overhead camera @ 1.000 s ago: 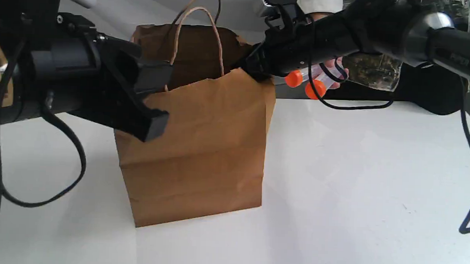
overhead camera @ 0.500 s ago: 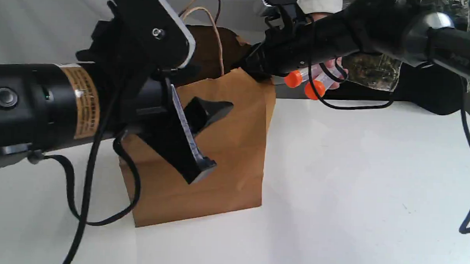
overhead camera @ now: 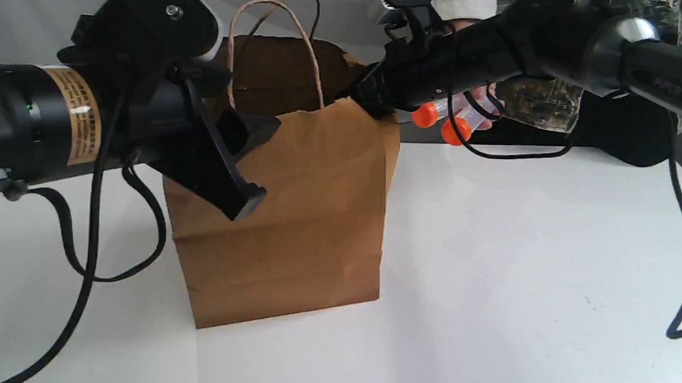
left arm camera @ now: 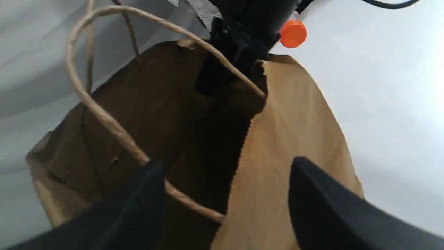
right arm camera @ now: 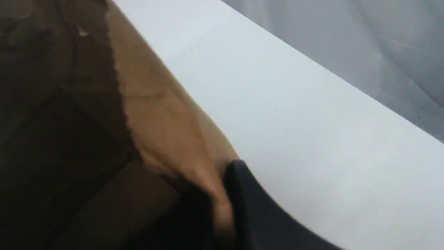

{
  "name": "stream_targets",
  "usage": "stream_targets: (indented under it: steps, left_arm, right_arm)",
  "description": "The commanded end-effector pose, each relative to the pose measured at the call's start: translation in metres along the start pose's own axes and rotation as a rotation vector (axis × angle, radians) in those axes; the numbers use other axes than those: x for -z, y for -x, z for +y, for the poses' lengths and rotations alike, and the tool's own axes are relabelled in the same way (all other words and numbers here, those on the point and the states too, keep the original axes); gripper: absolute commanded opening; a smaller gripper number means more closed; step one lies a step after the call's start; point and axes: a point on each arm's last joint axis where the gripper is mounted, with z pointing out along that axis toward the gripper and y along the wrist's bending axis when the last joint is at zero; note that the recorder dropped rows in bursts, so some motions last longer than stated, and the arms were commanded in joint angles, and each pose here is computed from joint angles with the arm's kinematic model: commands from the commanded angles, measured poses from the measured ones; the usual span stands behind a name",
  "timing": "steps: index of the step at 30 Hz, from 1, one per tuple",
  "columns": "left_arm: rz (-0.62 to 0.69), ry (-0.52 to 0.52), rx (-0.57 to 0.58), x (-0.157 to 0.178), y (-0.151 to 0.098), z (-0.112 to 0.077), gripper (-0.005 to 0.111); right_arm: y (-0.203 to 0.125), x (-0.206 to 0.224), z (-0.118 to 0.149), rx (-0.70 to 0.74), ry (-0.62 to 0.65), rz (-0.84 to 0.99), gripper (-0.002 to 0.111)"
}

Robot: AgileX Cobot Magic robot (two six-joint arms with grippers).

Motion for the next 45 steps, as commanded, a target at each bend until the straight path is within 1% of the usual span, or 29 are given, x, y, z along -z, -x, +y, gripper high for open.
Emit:
stream_targets:
  steps: [1, 3, 5, 9, 13, 18, 23, 26, 27, 29, 32, 33, 36, 40, 45]
  left_arm:
    - [-0.002, 0.022, 0.019, 0.006, 0.003, 0.005, 0.055]
    - [0.022, 0.04, 0.029, 0.01, 0.002, 0.007, 0.055]
    - [0.001, 0.036, 0.031, 0.011, 0.004, 0.007, 0.055]
    - [-0.086, -0.009, 0.027, 0.009, 0.012, 0.002, 0.055]
    - [-0.137, -0.05, 0.025, 0.002, 0.014, -0.003, 0.055]
    - [-0.107, -0.086, 0.04, -0.016, 0.005, -0.01, 0.055]
    - [-0.143, -0.129, -0.035, -0.026, 0.003, -0.017, 0.055]
    - [-0.156, -0.123, -0.044, -0.024, 0.007, -0.016, 0.054]
    - [-0.15, -0.109, -0.038, -0.023, 0.01, -0.013, 0.049]
    - [-0.132, -0.089, -0.037, -0.023, 0.012, -0.009, 0.035]
    - [-0.119, -0.059, -0.036, -0.022, 0.018, -0.004, 0.005]
    - [-0.118, -0.045, -0.041, -0.022, 0.021, -0.001, 0.0]
    - [-0.122, 0.004, -0.05, -0.019, 0.036, 0.01, 0.0]
    - [-0.147, 0.095, -0.101, -0.01, 0.063, 0.028, 0.0]
    - [-0.25, 0.162, -0.121, 0.004, 0.1, 0.046, 0.0]
  right_arm:
    - [-0.004, -0.001, 0.0, 0.005, 0.012, 0.026, 0.0]
    - [-0.006, -0.002, 0.0, 0.0, 0.006, 0.028, 0.0]
    - [-0.008, -0.003, -0.002, 0.001, -0.011, 0.024, 0.0]
    - [-0.013, -0.005, -0.004, -0.01, -0.023, 0.029, 0.0]
    - [-0.012, -0.005, -0.004, -0.009, -0.025, 0.026, 0.0]
    - [-0.012, -0.005, -0.005, -0.008, -0.032, 0.022, 0.0]
    - [-0.011, -0.005, -0.005, -0.008, -0.034, 0.021, 0.0]
    - [-0.012, -0.005, -0.005, -0.008, -0.031, 0.023, 0.0]
    - [-0.012, -0.005, -0.005, -0.008, -0.031, 0.023, 0.0]
    - [-0.012, -0.005, -0.005, -0.008, -0.031, 0.023, 0.0]
    - [-0.013, -0.005, -0.002, -0.009, -0.007, 0.037, 0.0]
    - [-0.014, -0.005, -0.001, -0.009, 0.006, 0.046, 0.0]
    - [-0.016, -0.005, 0.002, -0.01, 0.039, 0.066, 0.0]
    - [-0.018, -0.004, 0.006, -0.026, 0.088, 0.091, 0.0]
    - [-0.022, -0.003, 0.013, -0.147, 0.153, 0.144, 0.0]
